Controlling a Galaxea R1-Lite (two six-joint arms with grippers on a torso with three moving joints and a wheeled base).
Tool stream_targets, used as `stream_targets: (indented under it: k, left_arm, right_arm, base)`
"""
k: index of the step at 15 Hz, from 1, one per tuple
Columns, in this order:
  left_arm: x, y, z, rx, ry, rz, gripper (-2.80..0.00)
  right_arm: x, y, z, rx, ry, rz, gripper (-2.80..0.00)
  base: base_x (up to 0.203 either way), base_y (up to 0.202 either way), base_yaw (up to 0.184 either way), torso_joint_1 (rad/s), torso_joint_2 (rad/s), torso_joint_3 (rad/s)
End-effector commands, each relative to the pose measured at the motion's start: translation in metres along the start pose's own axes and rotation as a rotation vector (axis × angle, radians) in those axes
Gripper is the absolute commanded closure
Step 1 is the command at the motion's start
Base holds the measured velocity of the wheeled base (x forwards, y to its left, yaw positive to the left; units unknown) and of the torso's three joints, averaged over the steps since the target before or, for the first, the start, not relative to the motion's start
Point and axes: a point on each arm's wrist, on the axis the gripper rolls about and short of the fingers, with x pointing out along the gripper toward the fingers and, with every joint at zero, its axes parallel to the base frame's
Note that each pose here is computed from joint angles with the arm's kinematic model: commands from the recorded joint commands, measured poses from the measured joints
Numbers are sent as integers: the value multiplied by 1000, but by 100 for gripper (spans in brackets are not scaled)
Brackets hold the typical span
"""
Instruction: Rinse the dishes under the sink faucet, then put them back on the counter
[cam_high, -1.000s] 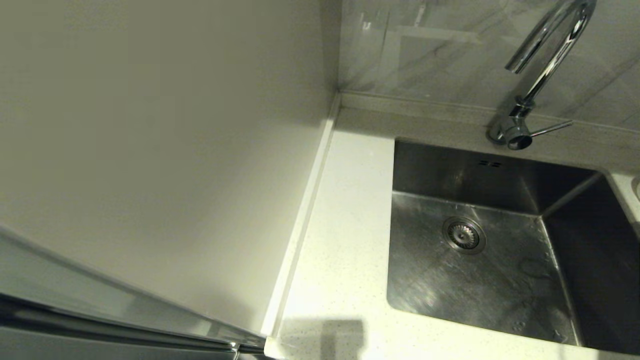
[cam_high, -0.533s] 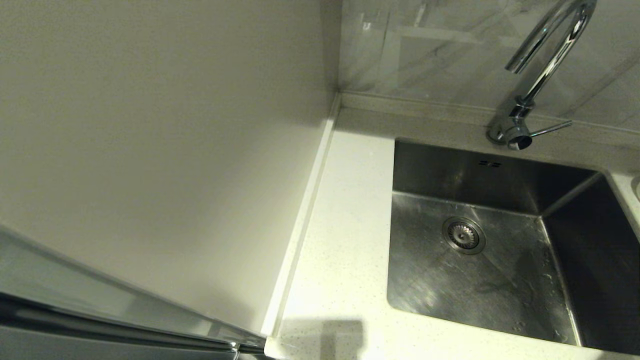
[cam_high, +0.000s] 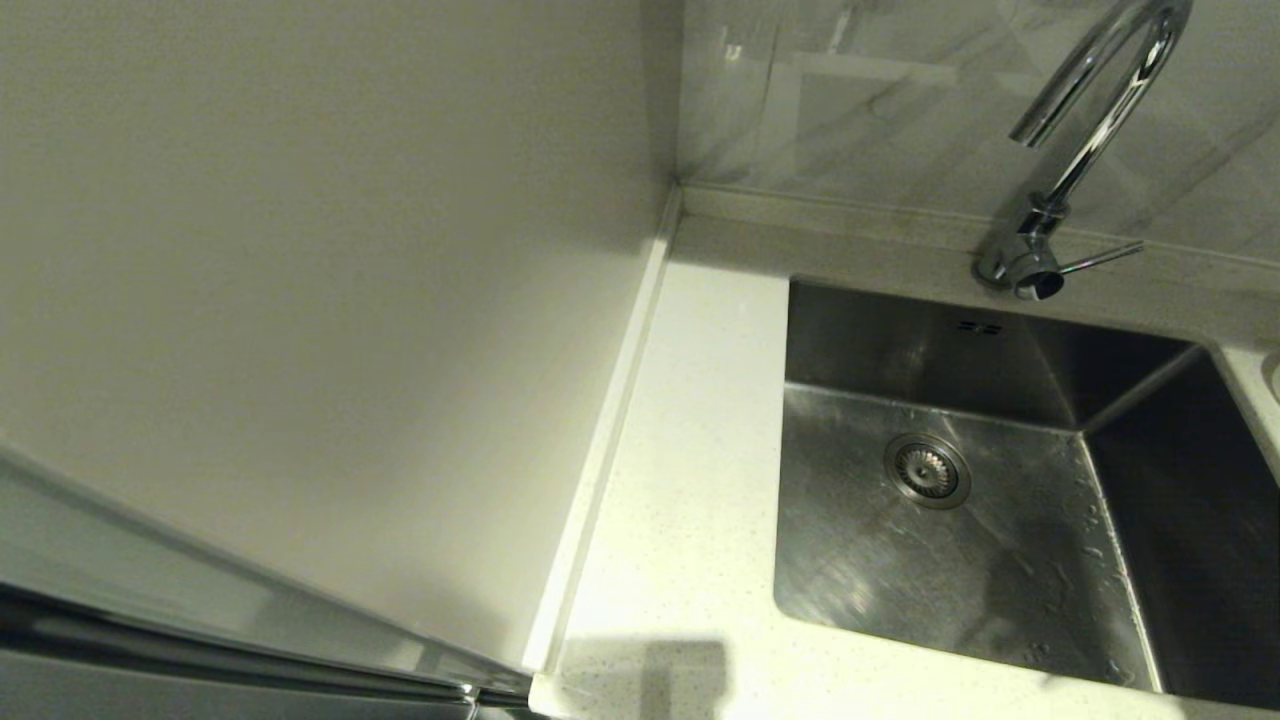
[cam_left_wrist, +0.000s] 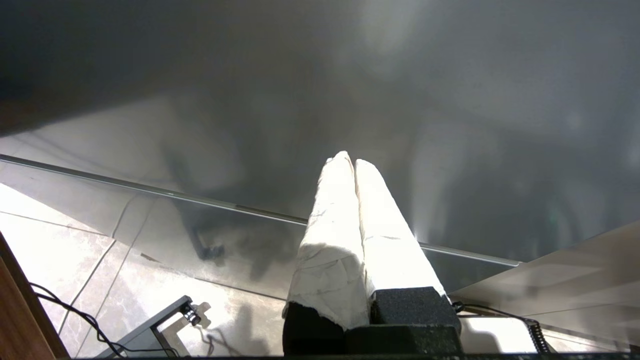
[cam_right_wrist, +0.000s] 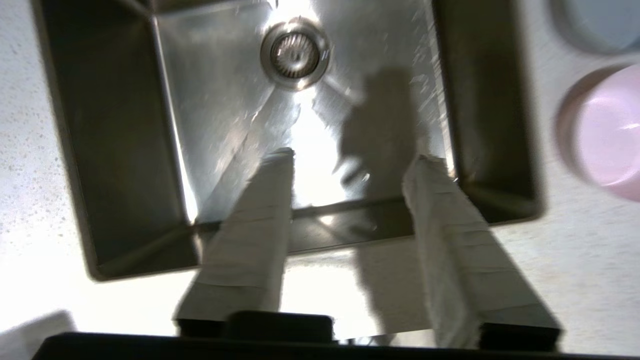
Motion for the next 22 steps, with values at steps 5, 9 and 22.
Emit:
stream_targets:
  k: [5,9,22]
  left_arm:
    - [0,0,0,-1,-3,1,0]
    - [0,0,0,-1,-3,1,0]
    - [0,0,0,-1,-3,1,0]
  right_arm:
    - [-100,-15,-53,-147,-335,-120,0]
    - [-135,-41,-120,-275,-510,-150,0]
    - [-60,-51,-137,-332,-587,-132,0]
  base:
    - [0,0,0,0,0,0]
    - [0,0,0,0,0,0]
    - [0,0,0,0,0,0]
